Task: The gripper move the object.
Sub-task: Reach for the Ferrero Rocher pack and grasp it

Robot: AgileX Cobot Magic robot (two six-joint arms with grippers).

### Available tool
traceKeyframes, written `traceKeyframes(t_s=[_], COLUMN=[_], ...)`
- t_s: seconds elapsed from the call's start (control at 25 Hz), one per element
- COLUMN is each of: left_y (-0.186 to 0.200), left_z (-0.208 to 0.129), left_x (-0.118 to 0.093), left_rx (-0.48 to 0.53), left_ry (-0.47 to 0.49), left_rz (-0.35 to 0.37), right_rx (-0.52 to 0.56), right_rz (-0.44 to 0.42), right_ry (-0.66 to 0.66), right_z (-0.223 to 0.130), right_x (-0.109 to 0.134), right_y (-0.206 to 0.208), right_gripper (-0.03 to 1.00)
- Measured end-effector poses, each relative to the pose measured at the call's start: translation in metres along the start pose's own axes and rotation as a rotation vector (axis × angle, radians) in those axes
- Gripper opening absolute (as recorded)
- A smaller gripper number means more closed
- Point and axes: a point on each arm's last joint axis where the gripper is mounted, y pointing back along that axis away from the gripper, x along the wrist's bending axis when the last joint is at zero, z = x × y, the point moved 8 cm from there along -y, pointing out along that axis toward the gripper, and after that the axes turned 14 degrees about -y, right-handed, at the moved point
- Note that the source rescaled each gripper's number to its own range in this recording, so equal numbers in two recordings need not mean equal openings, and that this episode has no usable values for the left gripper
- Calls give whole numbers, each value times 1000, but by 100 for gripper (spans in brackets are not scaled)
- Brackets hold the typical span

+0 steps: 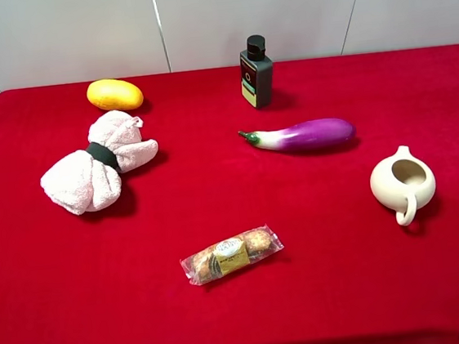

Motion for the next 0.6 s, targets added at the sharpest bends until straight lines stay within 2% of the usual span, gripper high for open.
traceKeyframes(t_s=[0.24,0.6], left_y=[0,0], left_z=[0,0], left_x=[0,0], left_rx=[0,0], left_ry=[0,0], left_rz=[0,0], right_rx=[95,308], right_rz=[144,314], right_ry=[136,308], right_z=[-1,-17], right_x=[22,57], right_y=[-16,-49], right_gripper=[100,100])
